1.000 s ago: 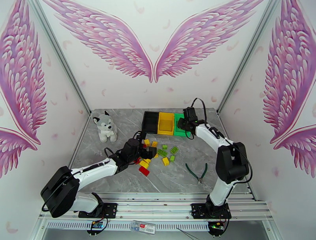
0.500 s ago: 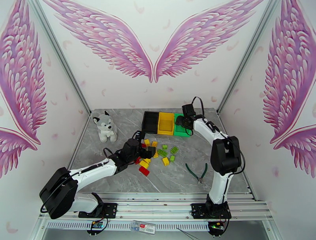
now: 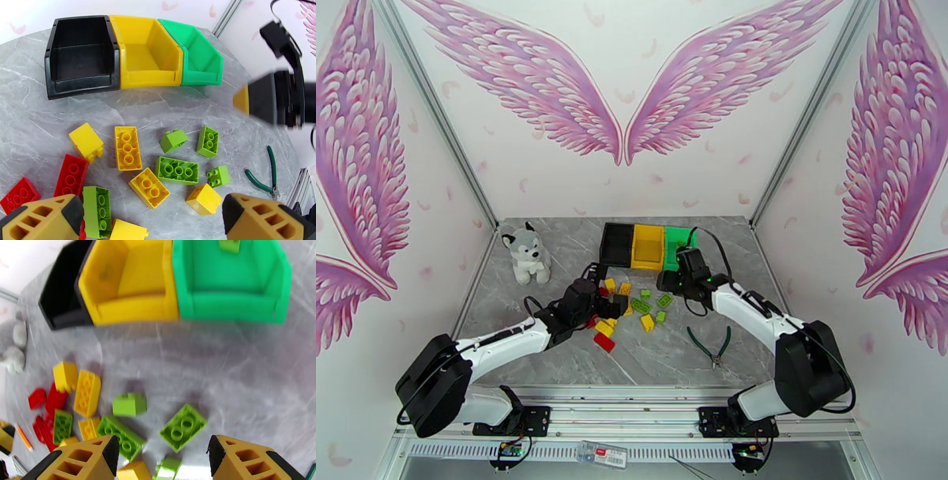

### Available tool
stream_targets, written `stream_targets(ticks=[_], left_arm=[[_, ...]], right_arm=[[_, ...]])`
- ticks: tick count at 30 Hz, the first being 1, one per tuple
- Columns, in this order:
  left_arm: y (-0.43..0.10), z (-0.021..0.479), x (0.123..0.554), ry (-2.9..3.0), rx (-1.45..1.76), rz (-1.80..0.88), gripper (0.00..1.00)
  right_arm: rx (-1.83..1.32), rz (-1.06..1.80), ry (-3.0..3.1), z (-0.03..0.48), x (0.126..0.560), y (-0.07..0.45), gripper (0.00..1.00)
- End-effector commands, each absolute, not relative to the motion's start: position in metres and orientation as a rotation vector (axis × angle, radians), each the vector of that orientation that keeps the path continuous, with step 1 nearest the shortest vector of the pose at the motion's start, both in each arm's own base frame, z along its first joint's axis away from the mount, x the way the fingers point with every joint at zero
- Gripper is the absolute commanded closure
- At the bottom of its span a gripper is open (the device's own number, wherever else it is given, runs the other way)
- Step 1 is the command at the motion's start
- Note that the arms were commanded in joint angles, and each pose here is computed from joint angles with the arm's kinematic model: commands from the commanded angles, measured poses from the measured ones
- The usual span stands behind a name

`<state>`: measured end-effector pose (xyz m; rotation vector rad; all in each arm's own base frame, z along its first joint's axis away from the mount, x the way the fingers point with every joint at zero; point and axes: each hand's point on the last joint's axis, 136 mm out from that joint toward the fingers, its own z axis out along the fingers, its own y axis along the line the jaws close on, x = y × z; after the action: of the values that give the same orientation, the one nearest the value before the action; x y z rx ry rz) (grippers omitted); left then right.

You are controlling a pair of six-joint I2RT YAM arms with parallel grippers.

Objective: Sort the legos into containers by color

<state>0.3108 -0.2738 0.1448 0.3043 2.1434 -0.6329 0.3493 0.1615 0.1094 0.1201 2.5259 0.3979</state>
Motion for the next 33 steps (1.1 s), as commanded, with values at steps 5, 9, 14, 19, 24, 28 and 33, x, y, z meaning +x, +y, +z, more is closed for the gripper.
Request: stream_targets(ticks=[5, 9, 14, 19, 24, 28, 33], left_arm=[[-0.29, 0.15, 0.309, 2.151, 0.324, -0.676, 0.01], [-0.297, 0.144, 0.306, 2.161, 0.341, -0.655, 0.01], [-0.306, 0.138, 0.302, 2.166, 0.345, -0.678, 0.01], [-0.311, 0.136, 0.3, 2.168, 0.356, -0.68, 0.01], [-0.315, 0.132, 0.299, 2.18, 0.368, -0.683, 0.01], [-0.314, 0.133, 0.299, 2.179, 0.37, -0.676, 0.01], [-0.312, 0.134, 0.3, 2.173, 0.368, -0.66, 0.01]], right_arm=[[0.069, 0.292, 2.472, 0.093, 0.315, 0.178, 0.34], [0.08, 0.262, 2.485, 0.077, 0.305, 0.175, 0.37], [0.088, 0.24, 2.494, 0.067, 0.302, 0.17, 0.39], [0.083, 0.236, 2.517, 0.055, 0.303, 0.173, 0.41], [0.084, 0.257, 2.528, 0.048, 0.305, 0.179, 0.42], [0.086, 0.243, 2.544, 0.039, 0.306, 0.179, 0.42], [0.09, 0.228, 2.56, 0.029, 0.307, 0.18, 0.45]])
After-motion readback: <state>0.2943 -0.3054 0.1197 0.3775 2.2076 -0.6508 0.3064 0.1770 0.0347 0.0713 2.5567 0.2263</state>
